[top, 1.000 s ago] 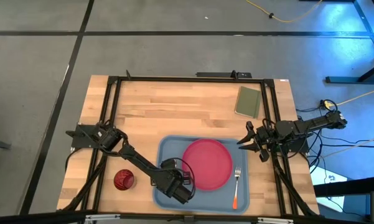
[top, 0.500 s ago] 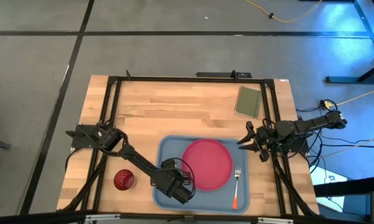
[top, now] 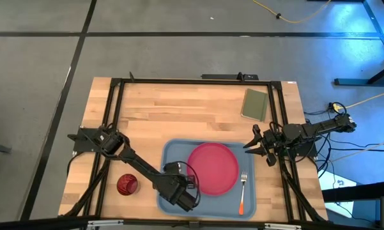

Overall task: Pick and place plate/cup/fork/spoon on tray
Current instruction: Adjust the pink plate on the blue serving tray

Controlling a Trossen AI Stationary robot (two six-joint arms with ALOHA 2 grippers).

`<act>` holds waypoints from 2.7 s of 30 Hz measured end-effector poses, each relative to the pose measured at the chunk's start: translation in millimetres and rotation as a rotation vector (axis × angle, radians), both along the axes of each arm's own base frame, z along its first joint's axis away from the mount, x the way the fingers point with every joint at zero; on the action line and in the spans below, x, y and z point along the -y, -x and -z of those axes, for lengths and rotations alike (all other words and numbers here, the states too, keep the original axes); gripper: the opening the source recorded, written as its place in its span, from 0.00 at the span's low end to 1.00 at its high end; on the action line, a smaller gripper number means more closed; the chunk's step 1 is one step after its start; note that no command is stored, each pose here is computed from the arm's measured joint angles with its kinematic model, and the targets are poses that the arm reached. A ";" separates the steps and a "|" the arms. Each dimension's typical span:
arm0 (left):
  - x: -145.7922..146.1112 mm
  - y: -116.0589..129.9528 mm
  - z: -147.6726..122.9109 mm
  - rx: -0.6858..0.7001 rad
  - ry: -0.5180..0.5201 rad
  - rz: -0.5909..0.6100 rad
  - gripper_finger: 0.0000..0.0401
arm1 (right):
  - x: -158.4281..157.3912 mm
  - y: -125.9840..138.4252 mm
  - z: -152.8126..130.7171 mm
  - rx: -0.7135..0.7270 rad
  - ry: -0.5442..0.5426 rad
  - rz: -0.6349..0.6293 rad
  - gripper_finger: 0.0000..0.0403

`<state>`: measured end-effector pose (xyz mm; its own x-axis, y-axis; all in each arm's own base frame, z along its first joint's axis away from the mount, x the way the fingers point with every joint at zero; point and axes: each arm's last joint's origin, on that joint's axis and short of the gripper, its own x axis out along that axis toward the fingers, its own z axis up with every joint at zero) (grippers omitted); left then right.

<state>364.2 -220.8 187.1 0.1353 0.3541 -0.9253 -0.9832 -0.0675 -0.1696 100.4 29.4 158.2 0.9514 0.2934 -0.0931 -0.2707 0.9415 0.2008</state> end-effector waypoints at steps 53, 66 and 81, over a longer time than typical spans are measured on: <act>33.4 -54.0 8.9 0.317 0.167 0.395 0.18 | 0.0 0.0 0.1 0.000 0.000 0.000 0.25; 46.4 -54.0 4.8 0.393 0.205 0.419 0.18 | 0.0 0.0 0.0 0.000 0.000 0.000 0.25; -38.3 -41.2 -35.3 0.209 -0.102 0.128 0.18 | 0.0 0.0 0.0 0.000 0.000 0.001 0.25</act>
<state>405.4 -182.4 222.4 0.3695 0.4119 -0.8329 -0.9255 0.0830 -0.3696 100.4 29.3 158.1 0.9516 0.2927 -0.0935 -0.2699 0.9417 0.2008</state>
